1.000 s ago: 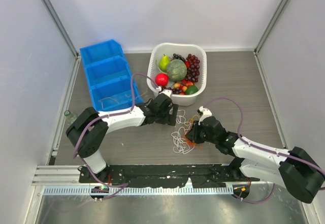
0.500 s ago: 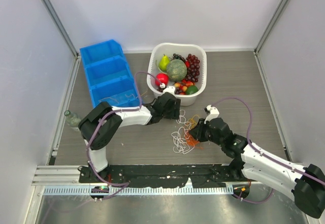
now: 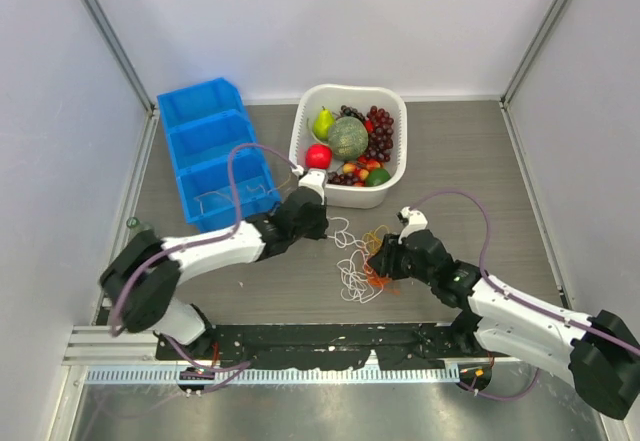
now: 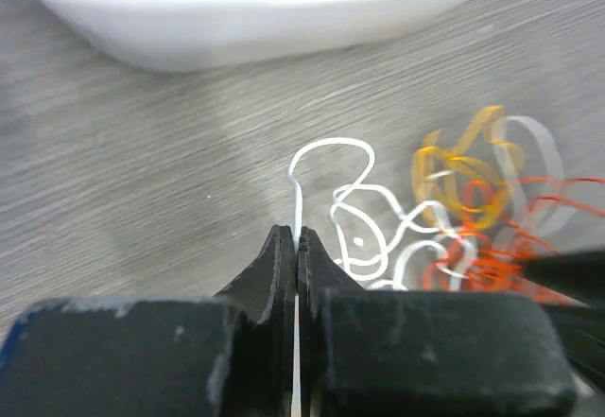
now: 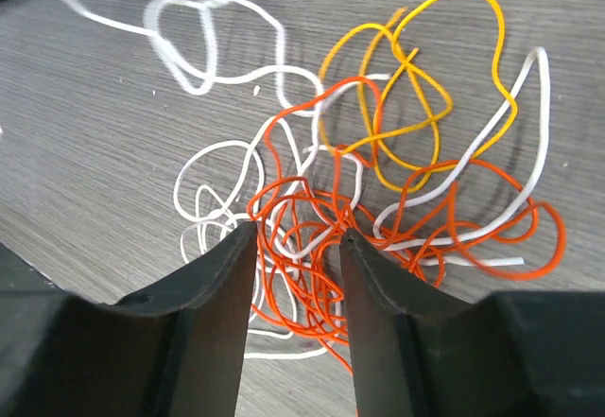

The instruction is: Untangle the cables

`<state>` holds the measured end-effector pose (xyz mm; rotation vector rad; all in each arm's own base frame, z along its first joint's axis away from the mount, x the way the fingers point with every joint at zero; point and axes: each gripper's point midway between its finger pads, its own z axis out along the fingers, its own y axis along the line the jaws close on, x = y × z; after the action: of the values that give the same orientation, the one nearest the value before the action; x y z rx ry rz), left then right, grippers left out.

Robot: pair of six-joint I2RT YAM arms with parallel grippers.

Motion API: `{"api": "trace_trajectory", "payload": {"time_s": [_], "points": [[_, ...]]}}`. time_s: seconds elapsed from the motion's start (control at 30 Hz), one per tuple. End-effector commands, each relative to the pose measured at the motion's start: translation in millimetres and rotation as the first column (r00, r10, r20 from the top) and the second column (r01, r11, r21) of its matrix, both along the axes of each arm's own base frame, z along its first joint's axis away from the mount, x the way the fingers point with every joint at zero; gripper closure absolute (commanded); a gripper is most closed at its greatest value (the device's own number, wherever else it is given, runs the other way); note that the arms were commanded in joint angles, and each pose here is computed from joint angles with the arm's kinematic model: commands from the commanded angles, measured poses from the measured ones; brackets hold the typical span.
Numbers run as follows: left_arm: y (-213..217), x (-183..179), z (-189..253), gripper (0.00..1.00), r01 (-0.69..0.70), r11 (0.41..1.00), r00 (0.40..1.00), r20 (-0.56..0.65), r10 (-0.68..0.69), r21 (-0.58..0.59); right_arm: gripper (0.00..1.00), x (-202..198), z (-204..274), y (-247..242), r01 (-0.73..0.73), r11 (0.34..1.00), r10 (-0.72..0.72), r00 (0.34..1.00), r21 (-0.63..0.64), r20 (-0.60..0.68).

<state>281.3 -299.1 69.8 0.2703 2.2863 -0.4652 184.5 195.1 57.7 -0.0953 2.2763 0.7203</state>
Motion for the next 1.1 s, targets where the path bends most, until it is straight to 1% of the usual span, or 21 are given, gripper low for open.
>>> {"api": "trace_trajectory", "payload": {"time_s": [0.0,0.07,0.17,0.3,0.4,0.5,0.53,0.57,0.67,0.8,0.9,0.97,1.0,1.07], "points": [[1,-19,76,1.00,0.095,0.990,0.993,0.081,-0.086,-0.105,0.50,23,32,19,-0.045,0.999,0.043,0.992,0.017,0.116],[3,-27,94,1.00,0.131,0.987,0.989,0.079,-0.123,-0.098,0.48,31,40,22,-0.056,0.998,0.057,0.988,-0.011,0.141],[-1,-32,123,1.00,0.192,0.976,0.979,0.097,-0.182,-0.101,0.45,38,63,34,-0.095,0.995,0.098,0.972,-0.026,0.213],[-6,-34,159,1.00,0.239,0.966,0.967,0.119,-0.226,-0.104,0.45,42,102,46,-0.153,0.987,0.159,0.924,-0.046,0.347],[-7,-35,187,1.00,0.260,0.958,0.959,0.149,-0.241,-0.119,0.40,44,131,53,-0.185,0.982,0.181,0.888,-0.030,0.422],[-9,-40,217,1.00,0.299,0.942,0.943,0.196,-0.268,-0.152,0.40,44,148,64,-0.245,0.969,0.234,0.858,-0.037,0.458],[-13,-46,226,1.00,0.338,0.926,0.931,0.203,-0.303,-0.169,0.40,47,162,68,-0.245,0.969,0.223,0.845,-0.019,0.486],[-14,-50,234,1.00,0.363,0.915,0.921,0.213,-0.325,-0.175,0.40,50,165,69,-0.242,0.970,0.221,0.841,-0.023,0.493],[-12,-58,261,1.00,0.401,0.896,0.903,0.249,-0.350,-0.192,0.39,59,195,77,-0.245,0.970,0.212,0.815,-0.012,0.540],[-8,-70,298,1.00,0.450,0.863,0.871,0.328,-0.367,-0.229,0.39,72,218,91,-0.245,0.969,0.207,0.797,-0.011,0.568],[-5,-81,337,1.00,0.494,0.825,0.836,0.409,-0.365,-0.275,0.40,82,210,103,-0.250,0.968,0.210,0.799,-0.006,0.563],[-4,-87,362,1.00,0.525,0.798,0.811,0.458,-0.363,-0.297,0.41,84,196,107,-0.246,0.969,0.199,0.816,0.016,0.542],[-1,-90,376,1.00,0.533,0.789,0.800,0.485,-0.352,-0.306,0.42,82,181,107,-0.243,0.970,0.197,0.835,0.024,0.513],[8,-93,402,1.00,0.534,0.786,0.782,0.536,-0.319,-0.312,0.43,83,166,102,-0.204,0.978,0.152,0.856,0.053,0.494]]}}
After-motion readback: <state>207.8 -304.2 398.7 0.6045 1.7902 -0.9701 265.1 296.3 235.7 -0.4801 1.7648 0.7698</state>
